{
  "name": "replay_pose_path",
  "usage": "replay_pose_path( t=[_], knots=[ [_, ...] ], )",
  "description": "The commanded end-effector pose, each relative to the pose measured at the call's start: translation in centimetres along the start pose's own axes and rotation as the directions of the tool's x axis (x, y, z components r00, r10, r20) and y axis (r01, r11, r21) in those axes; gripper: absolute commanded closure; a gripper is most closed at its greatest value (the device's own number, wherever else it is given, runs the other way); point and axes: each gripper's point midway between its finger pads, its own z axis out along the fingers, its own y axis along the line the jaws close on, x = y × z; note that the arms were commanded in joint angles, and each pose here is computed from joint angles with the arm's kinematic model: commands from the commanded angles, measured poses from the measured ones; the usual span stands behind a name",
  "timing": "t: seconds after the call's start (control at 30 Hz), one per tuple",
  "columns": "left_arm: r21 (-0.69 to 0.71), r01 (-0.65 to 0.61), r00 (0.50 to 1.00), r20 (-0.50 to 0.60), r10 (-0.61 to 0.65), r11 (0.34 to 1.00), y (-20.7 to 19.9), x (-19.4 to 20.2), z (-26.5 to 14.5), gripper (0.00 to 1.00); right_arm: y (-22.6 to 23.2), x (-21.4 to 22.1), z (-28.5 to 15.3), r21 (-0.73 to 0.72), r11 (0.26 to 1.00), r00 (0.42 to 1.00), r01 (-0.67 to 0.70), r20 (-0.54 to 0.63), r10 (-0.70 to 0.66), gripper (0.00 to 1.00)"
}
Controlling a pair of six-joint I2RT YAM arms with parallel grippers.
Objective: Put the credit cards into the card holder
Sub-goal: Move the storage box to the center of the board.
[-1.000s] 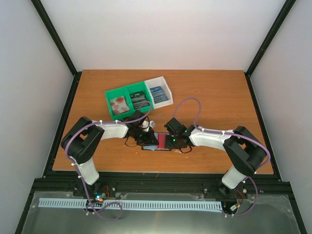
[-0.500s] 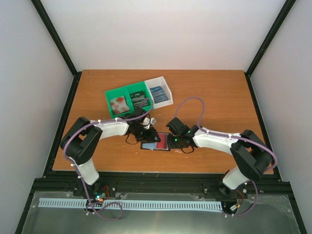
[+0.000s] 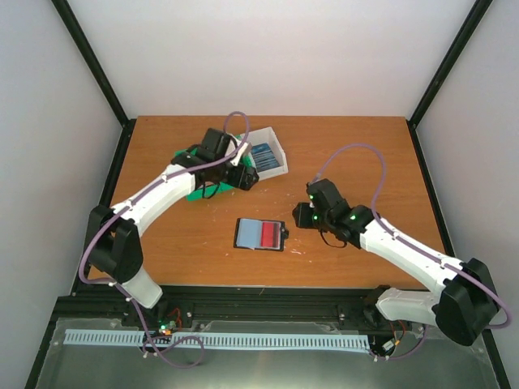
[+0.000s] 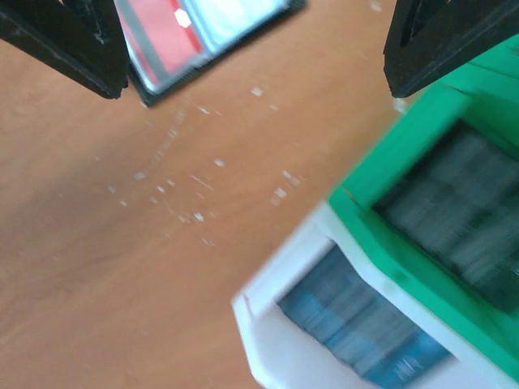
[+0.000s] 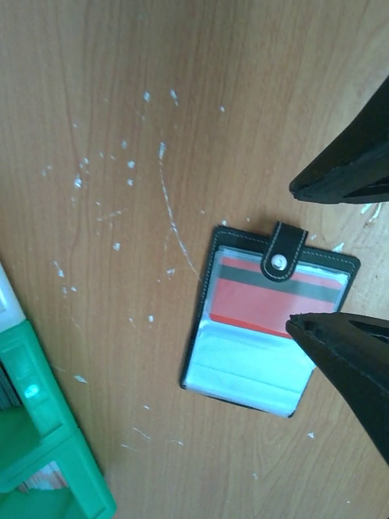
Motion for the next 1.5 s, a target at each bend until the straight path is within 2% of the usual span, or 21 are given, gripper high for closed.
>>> replay_pose_path(
  t=[0.0, 0.07, 0.17, 0.27, 0.43, 0.53, 0.67, 0.83, 1.07, 1.2, 1.47],
  knots=[
    [-0.106, -0.310, 0.950, 0.007, 0.313, 0.945, 2.3, -2.9, -1.0, 0.14, -1.1, -0.6, -0.4, 0.002, 1.000, 1.000, 0.013, 0.001, -0.013, 0.61],
    [-0.136, -0.402, 0.913, 0.008, 0.407, 0.905, 2.8, -3.7, -0.9, 0.17, -1.4, -0.7, -0.1, 0.000, 1.000, 1.000, 0.010, -0.009, -0.010, 0.61],
    [-0.207, -0.451, 0.889, -0.009, 0.459, 0.869, 4.9, -5.5, -0.5, 0.22, -1.6, -0.8, 0.4, -0.010, 1.000, 1.000, 0.003, -0.031, -0.003, 0.60],
    [-0.213, -0.450, 0.892, -0.068, 0.446, 0.867, 7.5, -6.2, 1.0, 0.27, -1.7, -1.0, 0.9, -0.007, 1.000, 0.999, 0.006, -0.052, -0.006, 0.60],
    [-0.249, -0.465, 0.880, -0.232, 0.414, 0.850, 12.6, -5.1, 4.8, 0.36, -2.1, -1.1, 1.4, 0.002, 1.000, 0.998, 0.005, -0.069, -0.005, 0.60],
    [-0.261, -0.463, 0.880, -0.250, 0.403, 0.847, 14.5, -5.5, 5.9, 0.41, -2.2, -1.0, 2.0, 0.000, 1.000, 0.996, 0.001, -0.089, -0.001, 0.60],
    [-0.272, -0.477, 0.876, -0.227, 0.426, 0.836, 15.2, -6.8, 7.2, 0.43, -2.0, -1.0, 2.9, -0.010, 1.000, 0.993, 0.006, -0.116, -0.007, 0.60],
    [-0.298, -0.489, 0.862, -0.311, 0.400, 0.820, 17.4, -5.3, 8.9, 0.43, -1.5, -1.5, 3.6, -0.011, 1.000, 0.992, 0.006, -0.128, -0.007, 0.60],
    [-0.252, -0.392, 0.884, -0.369, 0.287, 0.885, 16.8, -1.7, 9.3, 0.44, -0.8, -2.1, 4.7, -0.027, 1.000, 0.989, -0.002, -0.148, -0.002, 0.58],
    [-0.245, -0.372, 0.879, -0.404, 0.255, 0.895, 16.4, 0.4, 9.2, 0.47, -0.7, -2.6, 6.4, -0.006, 1.000, 0.986, -0.026, -0.164, 0.025, 0.59],
    [-0.175, -0.367, 0.859, -0.441, 0.260, 0.914, 13.2, 2.7, 10.0, 0.50, 0.0, -4.8, 11.0, 0.016, 0.998, 0.984, -0.058, -0.168, 0.060, 0.59]
  ],
)
